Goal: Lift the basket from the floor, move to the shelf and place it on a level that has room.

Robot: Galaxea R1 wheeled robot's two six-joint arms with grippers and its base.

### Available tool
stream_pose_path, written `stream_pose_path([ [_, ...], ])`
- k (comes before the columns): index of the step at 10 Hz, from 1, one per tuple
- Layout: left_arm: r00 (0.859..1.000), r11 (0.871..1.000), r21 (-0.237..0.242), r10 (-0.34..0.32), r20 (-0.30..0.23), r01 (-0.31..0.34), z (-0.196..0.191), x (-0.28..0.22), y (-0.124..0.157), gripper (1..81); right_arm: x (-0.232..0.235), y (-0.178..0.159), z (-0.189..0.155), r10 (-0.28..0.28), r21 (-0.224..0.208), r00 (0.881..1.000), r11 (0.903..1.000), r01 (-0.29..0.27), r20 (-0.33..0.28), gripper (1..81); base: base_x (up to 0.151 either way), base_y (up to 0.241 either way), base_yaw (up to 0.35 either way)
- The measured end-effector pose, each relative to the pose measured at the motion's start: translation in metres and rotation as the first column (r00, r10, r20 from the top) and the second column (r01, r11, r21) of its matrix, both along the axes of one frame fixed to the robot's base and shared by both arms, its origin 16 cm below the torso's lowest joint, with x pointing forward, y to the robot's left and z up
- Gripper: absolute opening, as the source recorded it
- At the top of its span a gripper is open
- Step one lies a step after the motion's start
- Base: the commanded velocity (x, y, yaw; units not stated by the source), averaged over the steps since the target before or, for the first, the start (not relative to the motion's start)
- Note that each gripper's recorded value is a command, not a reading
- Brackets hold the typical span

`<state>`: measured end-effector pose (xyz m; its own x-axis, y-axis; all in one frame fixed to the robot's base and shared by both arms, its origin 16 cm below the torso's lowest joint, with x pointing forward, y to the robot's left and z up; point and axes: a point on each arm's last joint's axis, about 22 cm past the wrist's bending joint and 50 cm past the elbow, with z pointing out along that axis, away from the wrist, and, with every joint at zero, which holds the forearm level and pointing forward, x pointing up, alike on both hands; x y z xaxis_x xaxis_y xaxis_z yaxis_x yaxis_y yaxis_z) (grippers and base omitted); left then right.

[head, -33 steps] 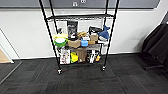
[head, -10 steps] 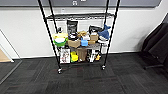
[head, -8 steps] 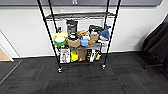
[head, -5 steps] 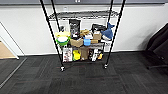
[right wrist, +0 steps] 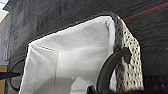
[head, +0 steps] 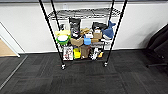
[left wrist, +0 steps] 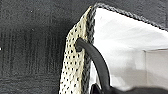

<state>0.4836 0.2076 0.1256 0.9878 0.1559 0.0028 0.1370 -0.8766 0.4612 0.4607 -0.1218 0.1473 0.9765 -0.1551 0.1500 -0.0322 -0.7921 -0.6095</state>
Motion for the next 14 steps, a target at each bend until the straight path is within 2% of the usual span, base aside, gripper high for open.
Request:
stream_pose_path([
  [2,1.000,1.000,-0.005,-0.001,-0.016,0.001,0.015,-0.003,-0.005,1.0,-0.007,-0.004,0.015,-0.001,0.000,1.000,1.0000,0.001,-0.020,1.0,0.000,0.000,0.000],
  [5,0.999,0.999,-0.034,0.028,-0.040,-0.029,0.042,-0.001,-0.020,1.0,-0.014,-0.028,0.046,-0.004,-0.005,0.999,1.0000,0.004,-0.033,1.0,0.000,0.000,0.000],
  [12,0.996,0.998,-0.055,0.042,0.079,-0.038,0.163,0.039,-0.024,1.0,0.023,-0.031,0.165,-0.005,0.010,0.996,0.9999,0.004,0.094,1.0,0.000,0.000,0.000],
  [14,0.995,0.996,-0.075,0.053,0.090,-0.047,0.189,0.038,-0.022,1.0,0.025,-0.031,0.187,-0.005,0.012,0.994,0.9999,0.004,0.113,1.0,0.000,0.000,0.000],
])
